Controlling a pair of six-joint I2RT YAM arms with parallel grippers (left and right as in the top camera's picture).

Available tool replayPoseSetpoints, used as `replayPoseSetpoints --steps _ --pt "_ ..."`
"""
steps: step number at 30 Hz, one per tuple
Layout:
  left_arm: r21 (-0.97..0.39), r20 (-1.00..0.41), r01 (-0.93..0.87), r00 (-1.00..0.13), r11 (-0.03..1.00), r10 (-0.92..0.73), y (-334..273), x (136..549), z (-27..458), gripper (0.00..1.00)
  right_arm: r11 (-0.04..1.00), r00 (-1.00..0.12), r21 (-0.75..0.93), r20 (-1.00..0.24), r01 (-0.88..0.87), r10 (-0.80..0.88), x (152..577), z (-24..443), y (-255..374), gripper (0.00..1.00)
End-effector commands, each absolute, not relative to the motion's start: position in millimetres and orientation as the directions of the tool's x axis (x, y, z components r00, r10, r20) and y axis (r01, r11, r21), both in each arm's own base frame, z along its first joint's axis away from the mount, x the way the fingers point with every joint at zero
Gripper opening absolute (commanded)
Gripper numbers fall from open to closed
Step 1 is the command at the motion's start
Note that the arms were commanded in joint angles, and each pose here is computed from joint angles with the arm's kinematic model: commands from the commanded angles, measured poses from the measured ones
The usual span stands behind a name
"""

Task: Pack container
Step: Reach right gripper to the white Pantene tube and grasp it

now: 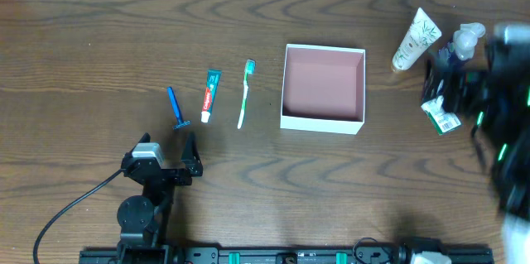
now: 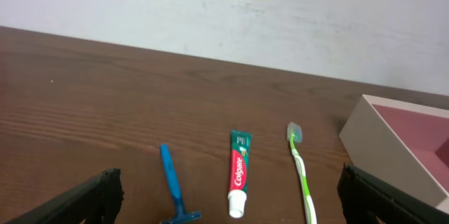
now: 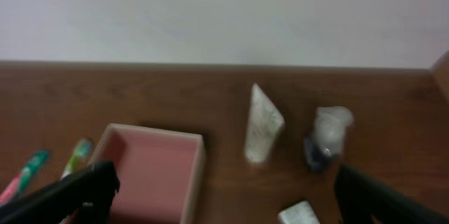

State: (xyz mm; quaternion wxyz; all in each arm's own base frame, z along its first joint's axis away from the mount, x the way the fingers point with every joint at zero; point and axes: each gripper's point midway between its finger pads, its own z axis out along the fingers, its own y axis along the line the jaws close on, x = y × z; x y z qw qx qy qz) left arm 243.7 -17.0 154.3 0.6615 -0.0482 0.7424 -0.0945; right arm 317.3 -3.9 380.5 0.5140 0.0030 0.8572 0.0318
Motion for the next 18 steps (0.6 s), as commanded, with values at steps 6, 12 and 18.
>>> replayPoseSetpoints --steps 6,12,18 --pt "-0.202 -0.968 0.056 -0.161 0.978 -0.191 -18.4 243.5 138.6 0.98 0.998 -0.696 -0.01 -0.716 -0.059 -0.048 388.9 386.3 -28.1 0.99" --pt "-0.202 -0.968 0.056 -0.161 0.978 -0.191 -18.4 243.5 138.6 0.98 0.984 -0.76 -0.073 -0.627 -0.162 -0.172 414.9 348.0 -31.9 0.99" --pt "-0.202 -0.968 0.056 -0.161 0.978 -0.191 -18.4 243.5 138.6 0.98 0.989 -0.801 -0.057 -0.581 -0.139 -0.146 443.0 312.5 -49.0 0.99"
